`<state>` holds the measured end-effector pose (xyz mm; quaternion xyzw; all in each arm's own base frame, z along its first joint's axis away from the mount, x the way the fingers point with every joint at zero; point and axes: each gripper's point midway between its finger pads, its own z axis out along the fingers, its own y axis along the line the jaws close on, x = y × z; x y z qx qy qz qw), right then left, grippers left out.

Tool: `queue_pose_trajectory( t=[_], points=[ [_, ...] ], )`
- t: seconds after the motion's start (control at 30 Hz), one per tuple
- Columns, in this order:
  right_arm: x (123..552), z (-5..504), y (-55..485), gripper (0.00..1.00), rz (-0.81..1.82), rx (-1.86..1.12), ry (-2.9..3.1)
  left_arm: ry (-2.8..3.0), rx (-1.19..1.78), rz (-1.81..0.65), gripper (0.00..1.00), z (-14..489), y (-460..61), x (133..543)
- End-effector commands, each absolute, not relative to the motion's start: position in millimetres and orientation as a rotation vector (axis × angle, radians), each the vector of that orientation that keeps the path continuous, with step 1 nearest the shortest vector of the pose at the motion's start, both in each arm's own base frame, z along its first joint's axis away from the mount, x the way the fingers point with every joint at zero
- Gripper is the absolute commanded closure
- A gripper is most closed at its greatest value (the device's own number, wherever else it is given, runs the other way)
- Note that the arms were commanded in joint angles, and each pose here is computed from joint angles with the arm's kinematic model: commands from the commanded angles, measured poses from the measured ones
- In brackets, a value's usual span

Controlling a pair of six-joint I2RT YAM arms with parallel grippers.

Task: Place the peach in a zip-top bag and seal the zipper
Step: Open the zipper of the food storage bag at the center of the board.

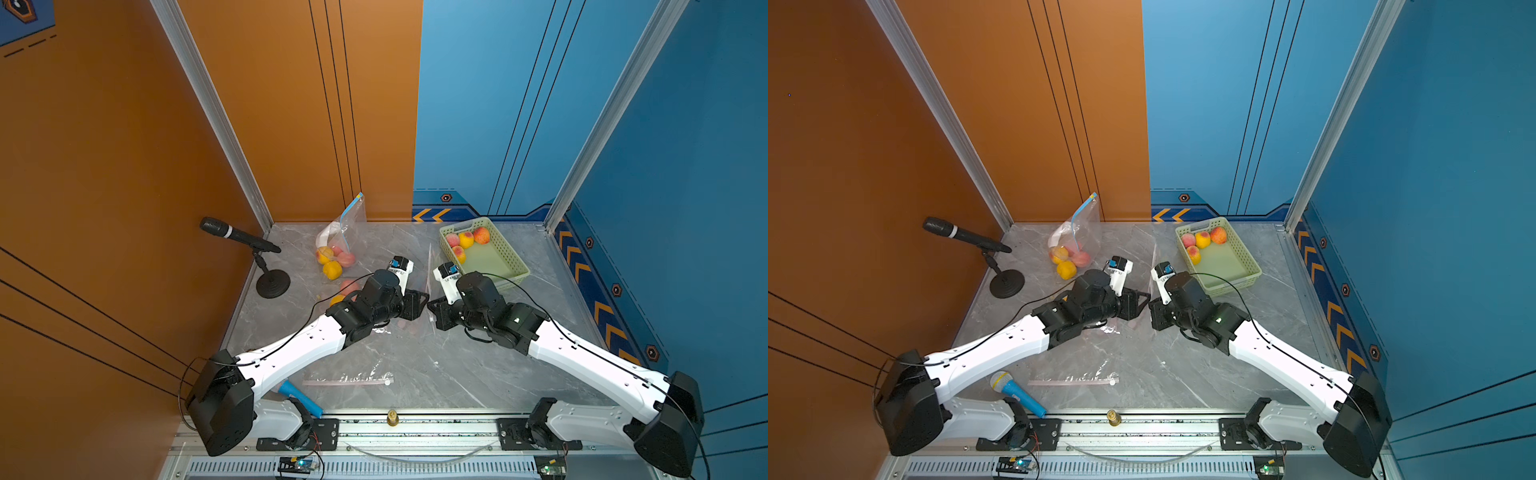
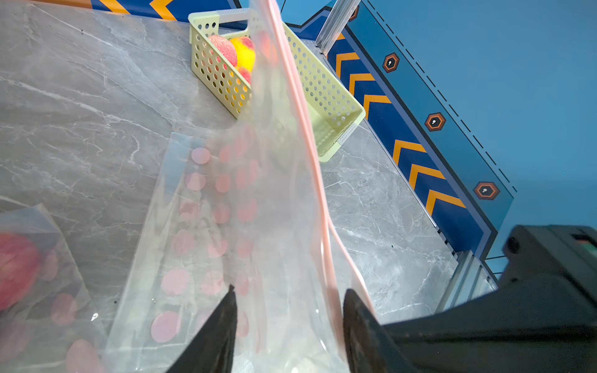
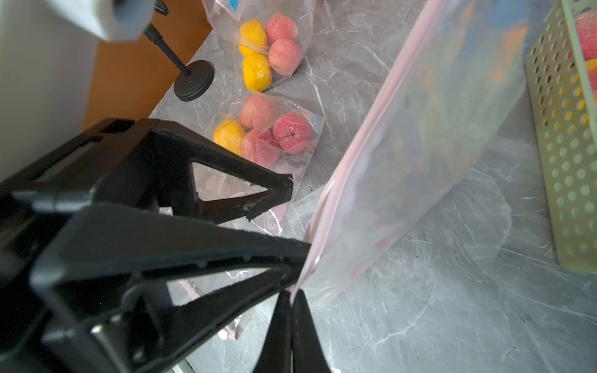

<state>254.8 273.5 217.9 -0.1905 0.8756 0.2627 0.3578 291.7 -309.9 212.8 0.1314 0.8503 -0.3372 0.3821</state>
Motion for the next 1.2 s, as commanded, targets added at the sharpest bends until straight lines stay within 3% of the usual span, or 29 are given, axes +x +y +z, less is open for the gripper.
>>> queue_pose_trajectory(
  t=[0.0,0.13,0.3,0.43,0.83,0.9,1.17],
  points=[
    [254.4,222.4,278.1,1.00,0.660,-0.533,2.234,2.200,0.335,-0.880,0.48,205.0,-311.9,290.4],
    [253.1,221.4,281.1,1.00,0.653,-0.555,2.237,2.205,0.333,-0.893,0.57,203.7,-314.9,292.0],
    [252.5,218.3,281.0,1.00,0.623,-0.562,2.250,2.246,0.305,-0.874,0.86,193.9,-315.2,295.5],
    [254.2,212.7,274.7,1.00,0.566,-0.538,2.273,2.293,0.235,-0.746,1.00,180.6,-300.0,301.7],
    [283.1,185.5,234.4,1.00,0.382,-0.174,2.352,2.245,0.223,-0.688,1.00,189.4,-282.6,292.9],
    [286.3,189.2,242.8,0.83,0.435,-0.168,2.333,2.244,0.249,-0.701,1.00,190.6,-284.3,289.4],
    [292.8,202.4,269.9,0.60,0.501,-0.273,2.313,2.242,0.348,-0.744,1.00,194.9,-301.7,280.9]
  ],
)
